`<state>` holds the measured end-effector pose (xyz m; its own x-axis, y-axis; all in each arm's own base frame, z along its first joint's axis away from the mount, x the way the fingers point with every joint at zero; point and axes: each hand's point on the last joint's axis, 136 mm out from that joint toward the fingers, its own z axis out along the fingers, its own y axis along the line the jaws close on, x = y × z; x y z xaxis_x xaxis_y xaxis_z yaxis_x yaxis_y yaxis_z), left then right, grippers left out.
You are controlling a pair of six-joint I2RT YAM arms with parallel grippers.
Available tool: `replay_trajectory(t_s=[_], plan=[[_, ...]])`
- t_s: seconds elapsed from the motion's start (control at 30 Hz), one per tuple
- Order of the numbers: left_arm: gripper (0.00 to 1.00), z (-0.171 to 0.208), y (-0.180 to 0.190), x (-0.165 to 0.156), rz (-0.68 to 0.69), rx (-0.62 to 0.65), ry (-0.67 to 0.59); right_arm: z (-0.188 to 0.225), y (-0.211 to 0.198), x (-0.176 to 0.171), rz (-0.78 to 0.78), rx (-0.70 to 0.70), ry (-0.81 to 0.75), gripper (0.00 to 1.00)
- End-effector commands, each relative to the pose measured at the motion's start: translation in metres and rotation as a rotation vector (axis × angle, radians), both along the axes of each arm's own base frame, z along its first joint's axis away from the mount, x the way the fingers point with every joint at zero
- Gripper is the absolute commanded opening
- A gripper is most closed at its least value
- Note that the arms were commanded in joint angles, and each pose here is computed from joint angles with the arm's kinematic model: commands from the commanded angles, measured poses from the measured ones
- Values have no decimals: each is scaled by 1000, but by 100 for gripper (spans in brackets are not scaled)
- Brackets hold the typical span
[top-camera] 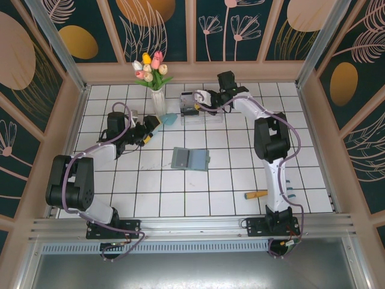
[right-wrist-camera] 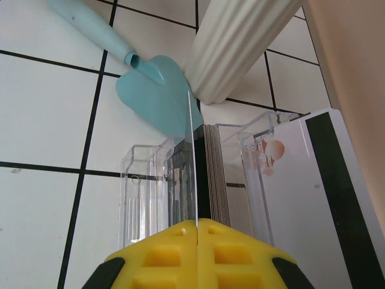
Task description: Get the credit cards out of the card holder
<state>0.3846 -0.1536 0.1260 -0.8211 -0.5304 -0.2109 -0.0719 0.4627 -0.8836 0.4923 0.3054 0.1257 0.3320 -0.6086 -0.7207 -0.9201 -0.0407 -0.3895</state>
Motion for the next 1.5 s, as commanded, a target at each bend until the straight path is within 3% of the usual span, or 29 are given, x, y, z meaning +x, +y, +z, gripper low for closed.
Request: replay_trajectory(t_s=[0.0,0.43,0.8,0.9,1.27,1.47], plan=[[98,3,-1,-2,-18,-22,-15,0,7,-2,37,30,9,0],[99,0,-1,-4,-18,-20,-6,-13,5,1,38,19,13,2],[99,-1,-1,-5,-18,-15,-1,-20,3,2,27,26,38,12],[98,0,-1,-5,-20,-14,-5,-13,4,0,35,41,45,22],[99,0,-1,-7,-28,-13,-8,15,4,-3,28,79,6,24],[98,3,2,-11,-36,47,-41,54,5,-26,64,185,74,26]])
